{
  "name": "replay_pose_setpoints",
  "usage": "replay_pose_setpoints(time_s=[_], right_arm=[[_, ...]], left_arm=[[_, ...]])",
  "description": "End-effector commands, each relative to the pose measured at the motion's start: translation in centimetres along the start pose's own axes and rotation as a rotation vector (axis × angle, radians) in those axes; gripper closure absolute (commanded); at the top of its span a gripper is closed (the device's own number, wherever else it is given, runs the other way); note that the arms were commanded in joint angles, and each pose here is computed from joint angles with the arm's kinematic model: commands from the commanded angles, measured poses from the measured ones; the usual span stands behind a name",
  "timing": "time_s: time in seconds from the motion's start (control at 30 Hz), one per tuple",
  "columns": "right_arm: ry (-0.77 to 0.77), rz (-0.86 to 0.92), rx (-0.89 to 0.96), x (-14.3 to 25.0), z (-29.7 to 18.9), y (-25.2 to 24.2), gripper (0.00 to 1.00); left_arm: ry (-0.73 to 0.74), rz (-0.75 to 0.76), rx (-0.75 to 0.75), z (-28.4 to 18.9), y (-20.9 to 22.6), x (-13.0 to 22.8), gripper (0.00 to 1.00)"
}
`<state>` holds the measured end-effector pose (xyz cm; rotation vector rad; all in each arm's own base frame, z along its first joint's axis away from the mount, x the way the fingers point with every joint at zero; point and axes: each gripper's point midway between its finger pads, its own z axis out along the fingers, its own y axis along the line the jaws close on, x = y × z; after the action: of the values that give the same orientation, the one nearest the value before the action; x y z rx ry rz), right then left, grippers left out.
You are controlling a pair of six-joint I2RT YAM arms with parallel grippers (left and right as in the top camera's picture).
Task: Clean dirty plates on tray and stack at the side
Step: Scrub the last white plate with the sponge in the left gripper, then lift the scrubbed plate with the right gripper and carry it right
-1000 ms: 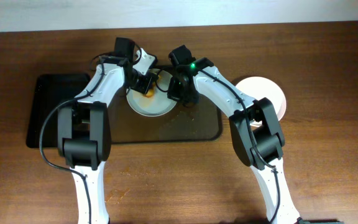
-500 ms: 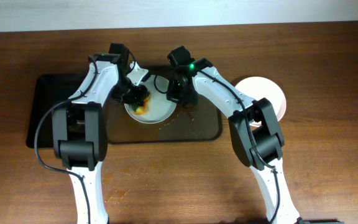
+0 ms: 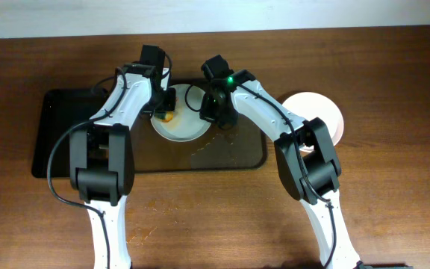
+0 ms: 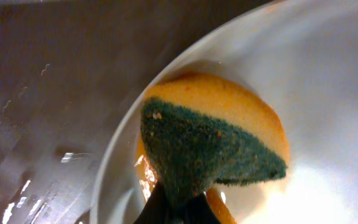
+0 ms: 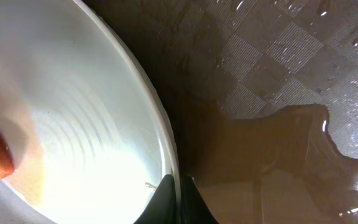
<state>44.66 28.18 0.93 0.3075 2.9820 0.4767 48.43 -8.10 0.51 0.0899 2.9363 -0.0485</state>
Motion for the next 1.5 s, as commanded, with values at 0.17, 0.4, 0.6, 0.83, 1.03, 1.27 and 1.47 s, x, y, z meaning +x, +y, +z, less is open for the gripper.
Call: replay_pose_setpoints(time_s=[0.17, 0.4, 0.6, 0.83, 1.03, 1.27, 1.47], right_arm=[[-0.040, -0.049, -0.001, -0.5, 1.8, 0.6, 0.84], [-0.065, -0.053, -0.021, -1.3, 2.8, 0.9, 0.96], [0.015, -0.042, -0.022, 0.4, 2.8, 0.6, 0.96], [0.059, -0.035, -0.021, 1.4, 2.8, 0.4, 0.96], [0.085, -0.117, -0.100, 0.7, 0.1, 0.6, 0.96], [-0.223, -0.263, 0.194, -2.4, -11.2, -2.0, 0.96], [-0.477, -0.293, 0.412, -2.8, -20.4, -3.1, 0.96]], left_arm=[[0.250, -0.068, -0.149, 3.2, 3.6, 6.7, 0.99], [0.247, -0.062, -0.140, 3.2, 3.5, 6.6, 0.99], [0.167, 0.207, 0.259, 1.8, -2.9, 4.1, 0.99], [-0.056, 0.131, 0.442, -3.8, -3.2, -3.4, 1.00], [-0.250, -0.095, 0.556, -10.5, 2.9, -9.4, 0.99], [-0.198, -0.148, 0.478, -9.6, 5.3, -8.1, 0.99], [-0.171, -0.151, 0.456, -9.3, 5.2, -7.5, 1.00]])
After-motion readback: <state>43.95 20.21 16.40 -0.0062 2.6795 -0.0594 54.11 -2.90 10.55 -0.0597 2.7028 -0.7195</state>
